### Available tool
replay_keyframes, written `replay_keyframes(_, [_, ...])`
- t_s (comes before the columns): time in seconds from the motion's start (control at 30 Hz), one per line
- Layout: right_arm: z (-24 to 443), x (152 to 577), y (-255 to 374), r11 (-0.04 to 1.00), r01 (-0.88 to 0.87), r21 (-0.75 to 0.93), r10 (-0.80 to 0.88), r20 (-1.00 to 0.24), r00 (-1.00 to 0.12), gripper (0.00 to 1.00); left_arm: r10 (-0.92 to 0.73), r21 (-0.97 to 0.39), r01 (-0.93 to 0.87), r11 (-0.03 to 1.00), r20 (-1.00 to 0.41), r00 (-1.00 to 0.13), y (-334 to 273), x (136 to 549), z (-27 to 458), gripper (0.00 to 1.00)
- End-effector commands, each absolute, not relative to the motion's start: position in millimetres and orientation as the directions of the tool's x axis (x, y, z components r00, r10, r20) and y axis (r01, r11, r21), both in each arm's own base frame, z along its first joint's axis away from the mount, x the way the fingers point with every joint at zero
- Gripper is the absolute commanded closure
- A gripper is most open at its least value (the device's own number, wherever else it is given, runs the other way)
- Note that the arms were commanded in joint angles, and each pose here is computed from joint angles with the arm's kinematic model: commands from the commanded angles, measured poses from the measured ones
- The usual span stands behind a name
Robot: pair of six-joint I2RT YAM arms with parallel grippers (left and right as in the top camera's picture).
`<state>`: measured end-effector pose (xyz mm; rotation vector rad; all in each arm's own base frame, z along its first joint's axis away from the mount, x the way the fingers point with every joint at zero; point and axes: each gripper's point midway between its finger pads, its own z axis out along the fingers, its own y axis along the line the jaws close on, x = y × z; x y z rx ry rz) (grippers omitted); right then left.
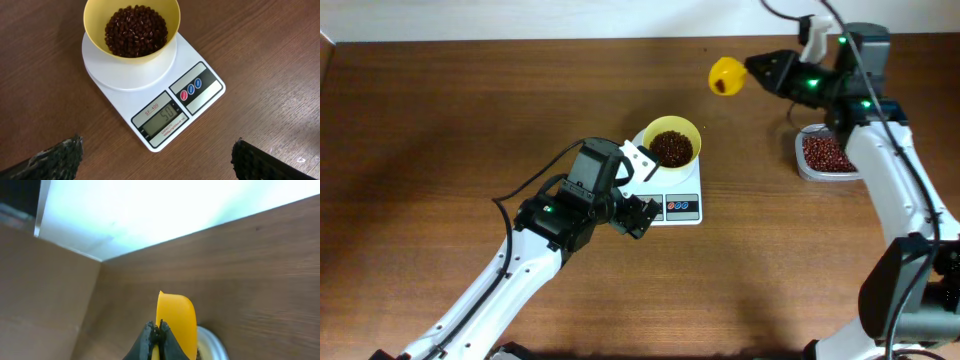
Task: Scoop item into bowl and weigh 50g on scale
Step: 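Move the scoop right back over the bean tub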
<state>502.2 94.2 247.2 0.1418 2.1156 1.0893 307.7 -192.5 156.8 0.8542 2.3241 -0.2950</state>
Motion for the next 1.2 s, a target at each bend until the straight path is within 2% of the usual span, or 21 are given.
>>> replay_keyframes(0.0, [268,500,64,0.590,-0.204,0.781,0.467,-0.536,-0.703,0.96,0.484,0.000,0.639,0.769,-0.652,-0.583,-192,307,164,0.01])
replay_keyframes(0.13, [270,489,33,0.533,-0.186,0.825,0.492,-0.481,-0.726,0.96,0.484,0.000,0.639,0.769,-0.652,-0.583,-192,307,164,0.01])
replay_keyframes(0.23, [244,471,-7,0.511,-0.012,0.860,0.564,-0.345,-0.751,0.96,0.484,0.000,0.639,0.769,-0.652,-0.583,-192,307,164,0.01])
replay_keyframes(0.27, [239,464,-20,0.518,0.007,0.855,0.568,-0.338,-0.750,0.96,0.484,0.000,0.639,0.769,-0.652,-0.583,-192,307,164,0.01])
replay_keyframes(0.47, [226,442,-82,0.569,0.052,0.821,0.602,-0.373,-0.706,0.96,0.484,0.000,0.639,0.769,-0.652,-0.583,-192,307,164,0.01])
replay_keyframes(0.6, [204,428,-117,0.711,0.081,0.699,0.542,-0.470,-0.697,0.96,0.484,-0.001,0.639,0.769,-0.652,-0.583,-192,307,164,0.01])
replay_keyframes(0.73, [190,425,-129,0.854,0.005,0.520,0.364,-0.592,-0.719,0.96,0.484,0.000,0.639,0.769,-0.652,-0.583,-192,307,164,0.01])
replay_keyframes(0.9, [177,422,-149,0.953,-0.048,0.300,0.170,-0.658,-0.733,0.96,0.484,0.000,0.639,0.769,-0.652,-0.583,-192,307,164,0.01])
replay_keyframes(1.03, [178,426,-144,0.960,-0.268,0.087,-0.125,-0.720,-0.683,0.96,0.484,0.000,0.639,0.769,-0.652,-0.583,-192,307,164,0.01])
replay_keyframes(1.17, [169,436,-121,0.925,-0.374,-0.065,-0.319,-0.669,-0.671,0.96,0.484,0.000,0.639,0.769,-0.652,-0.583,-192,307,164,0.01])
